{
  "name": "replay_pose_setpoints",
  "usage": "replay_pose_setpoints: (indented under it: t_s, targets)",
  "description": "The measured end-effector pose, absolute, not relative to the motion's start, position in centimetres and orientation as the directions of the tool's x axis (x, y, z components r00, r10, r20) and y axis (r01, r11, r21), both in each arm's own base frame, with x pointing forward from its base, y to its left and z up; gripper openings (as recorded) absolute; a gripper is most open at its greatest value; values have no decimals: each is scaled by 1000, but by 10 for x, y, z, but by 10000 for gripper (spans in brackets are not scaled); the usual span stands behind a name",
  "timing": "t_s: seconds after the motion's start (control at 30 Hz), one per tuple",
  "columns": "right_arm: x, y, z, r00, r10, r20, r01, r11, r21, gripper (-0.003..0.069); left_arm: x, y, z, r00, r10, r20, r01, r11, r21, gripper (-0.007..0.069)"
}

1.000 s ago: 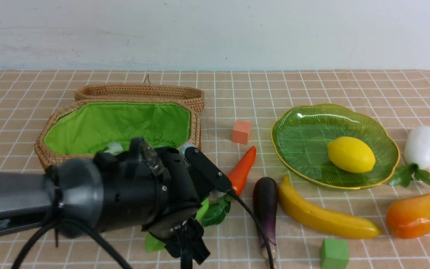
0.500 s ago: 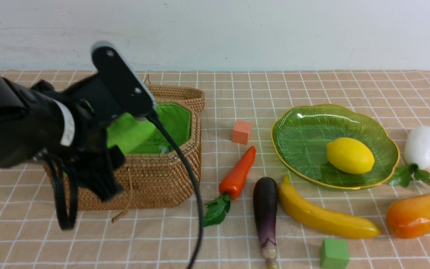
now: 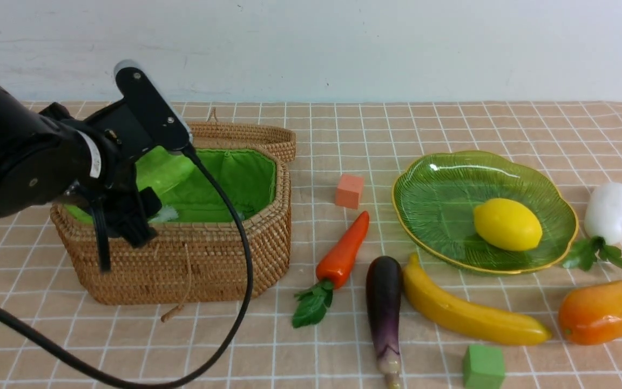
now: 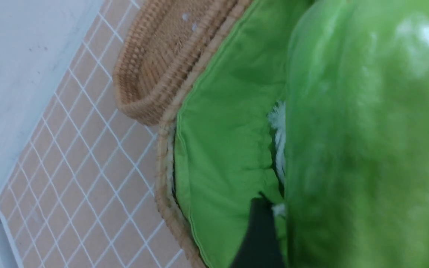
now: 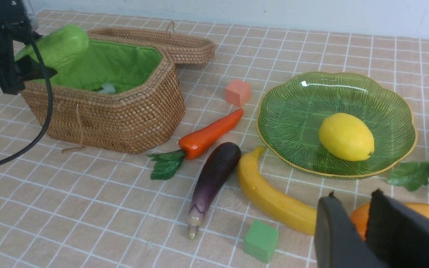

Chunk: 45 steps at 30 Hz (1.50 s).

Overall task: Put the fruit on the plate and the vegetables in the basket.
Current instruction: Take a chayote with your left arm and place it on the basket on the left, then use the left arm to grab a carrot and put it into the left basket

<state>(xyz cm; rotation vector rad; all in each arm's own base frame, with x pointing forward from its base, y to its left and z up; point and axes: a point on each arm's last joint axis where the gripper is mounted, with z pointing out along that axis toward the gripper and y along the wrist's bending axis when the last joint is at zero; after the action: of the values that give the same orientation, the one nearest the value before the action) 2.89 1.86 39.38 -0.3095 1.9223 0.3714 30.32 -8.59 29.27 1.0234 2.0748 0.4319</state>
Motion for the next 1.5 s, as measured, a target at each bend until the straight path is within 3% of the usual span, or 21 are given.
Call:
replay_pose_setpoints:
  t_s: [0.07,0.13,0.3,0.37,0.4,0.47,0.57,0.6,0.77,0.87,0.9,0.97,1.07,1.2,1.37,1.5]
  targets:
    - [29,19,394,-366,-39,-930,-385,916,113,150,302,-86,296,-391,763,-515,507,646,571,648]
    - [29,19,394,-367,-40,-929,-385,916,113,150,301,-85,297,-410,734,-542,487,678,551,661]
    - [29,19,394,-369,-39,-929,-386,915,115,153,295,-89,303,-490,581,-650,416,811,411,594]
    - [29,19,394,-369,-39,-929,-386,915,115,155,283,-108,319,-571,385,-725,362,911,198,407]
    - [29,19,394,-369,-39,-929,-386,915,115,155,280,-115,322,-581,360,-730,362,918,163,372]
    - [29,19,394,-369,-39,-929,-386,915,115,155,272,-136,343,-633,251,-732,350,936,18,202]
    - [29,19,393,-372,-40,-928,-386,915,115,157,265,-173,369,-688,266,-676,405,913,-53,1]
    - [28,19,393,-375,-40,-926,-387,915,117,157,266,-188,374,-703,303,-643,433,900,-50,-13]
    - [27,19,391,-402,-49,-914,-388,914,121,158,290,-245,348,-741,458,-490,526,851,0,43]
    - [26,20,389,-424,-56,-904,-391,911,128,161,317,-274,310,-763,497,-412,538,843,20,183]
    - [26,20,388,-426,-56,-903,-392,911,128,161,319,-275,308,-764,499,-409,538,843,22,194]
    - [25,21,387,-445,-56,-894,-399,906,142,161,339,-289,282,-762,518,-389,540,839,61,310]
    - [24,22,386,-455,-54,-889,-405,901,153,165,360,-301,252,-737,549,-395,548,827,127,414]
    - [23,22,386,-462,-52,-885,-410,898,161,167,377,-310,224,-698,583,-416,562,806,188,442]
    - [23,22,386,-466,-54,-883,-410,898,161,167,389,-312,181,-703,609,-368,570,791,220,443]
    - [23,22,385,-469,-56,-881,-410,898,161,171,391,-313,170,-706,613,-354,573,788,224,418]
